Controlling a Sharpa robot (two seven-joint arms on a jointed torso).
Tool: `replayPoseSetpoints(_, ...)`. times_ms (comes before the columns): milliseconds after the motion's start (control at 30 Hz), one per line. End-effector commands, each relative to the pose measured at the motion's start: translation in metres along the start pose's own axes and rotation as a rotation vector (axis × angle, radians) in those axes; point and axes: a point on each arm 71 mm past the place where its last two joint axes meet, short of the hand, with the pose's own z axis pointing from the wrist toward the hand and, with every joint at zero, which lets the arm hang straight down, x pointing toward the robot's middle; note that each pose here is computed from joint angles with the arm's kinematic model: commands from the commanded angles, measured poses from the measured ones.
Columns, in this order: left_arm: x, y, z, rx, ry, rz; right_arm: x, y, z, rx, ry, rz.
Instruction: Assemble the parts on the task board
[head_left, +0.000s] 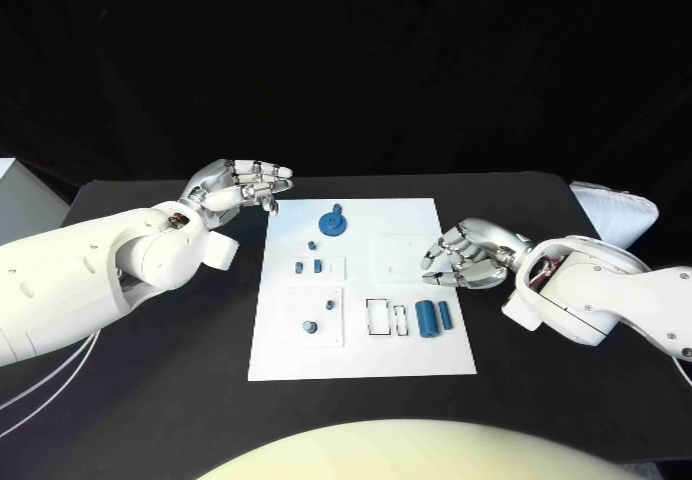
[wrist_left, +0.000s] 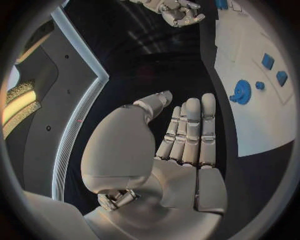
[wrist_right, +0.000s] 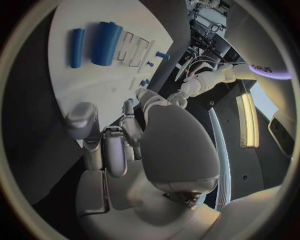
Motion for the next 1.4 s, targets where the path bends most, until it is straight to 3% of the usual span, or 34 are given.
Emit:
replayPoseSetpoints(33, 0.0022, 0.0009, -0.0018, 0.005, 0.017, -0.010, 0.004, -0.011, -0.006, 0.124, 0.062, 0.007)
replayPoseSetpoints(233, 0.0040, 0.0026, -0.0048, 0.001, 0.021, -0.015, 0.012, -0.019, -0.015, 0.207, 0.040, -0.105)
replayPoseSetpoints(567, 0.0067, 0.0035, -0.0068, -0.004, 0.029, -0.020, 0.025, -0.024, -0.016, 0.249, 0.050, -0.170)
replayPoseSetpoints(900, 0.0063, 0.0036, -0.0076, -0.005, 0.028, -0.020, 0.043, -0.019, -0.011, 0.227, 0.088, -0.170)
replayPoseSetpoints(1400, 0.0027, 0.0043, -0.0081, -0.007, 0.018, -0.016, 0.055, -0.015, -0.005, 0.210, 0.119, -0.172)
